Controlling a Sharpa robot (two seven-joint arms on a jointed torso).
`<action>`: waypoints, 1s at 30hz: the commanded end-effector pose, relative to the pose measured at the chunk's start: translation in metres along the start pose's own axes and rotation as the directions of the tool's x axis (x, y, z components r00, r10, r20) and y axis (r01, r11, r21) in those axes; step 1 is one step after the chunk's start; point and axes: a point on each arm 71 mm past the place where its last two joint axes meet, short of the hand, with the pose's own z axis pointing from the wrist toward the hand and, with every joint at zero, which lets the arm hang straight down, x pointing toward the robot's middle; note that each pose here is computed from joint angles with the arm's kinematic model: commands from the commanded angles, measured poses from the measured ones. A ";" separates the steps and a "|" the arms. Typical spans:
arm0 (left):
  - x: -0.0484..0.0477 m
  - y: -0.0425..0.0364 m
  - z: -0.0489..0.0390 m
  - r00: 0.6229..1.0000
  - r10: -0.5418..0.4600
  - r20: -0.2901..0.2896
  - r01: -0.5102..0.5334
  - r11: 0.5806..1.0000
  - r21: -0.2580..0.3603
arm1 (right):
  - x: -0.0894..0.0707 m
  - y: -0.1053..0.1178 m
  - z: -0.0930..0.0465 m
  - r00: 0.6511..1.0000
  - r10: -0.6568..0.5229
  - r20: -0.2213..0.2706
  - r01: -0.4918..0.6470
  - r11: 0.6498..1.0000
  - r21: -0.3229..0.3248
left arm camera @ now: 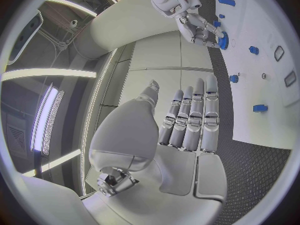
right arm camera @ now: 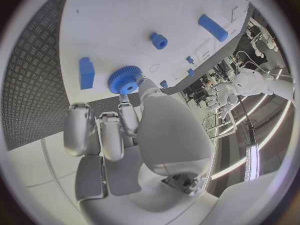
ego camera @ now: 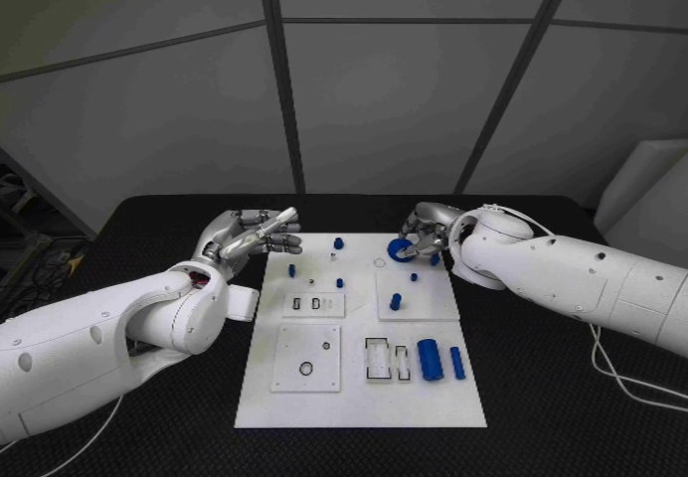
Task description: Assemble the parts on the task board
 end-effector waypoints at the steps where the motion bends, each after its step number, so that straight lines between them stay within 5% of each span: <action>1: 0.0015 -0.0009 0.0004 1.000 0.000 -0.015 0.000 1.000 0.005 | 0.001 0.000 0.001 0.998 -0.067 -0.018 0.068 0.998 0.010; 30: -0.0018 -0.0002 0.0006 1.000 0.004 -0.008 -0.004 1.000 0.001 | -0.002 0.007 -0.001 0.988 -0.146 0.051 0.148 0.989 -0.027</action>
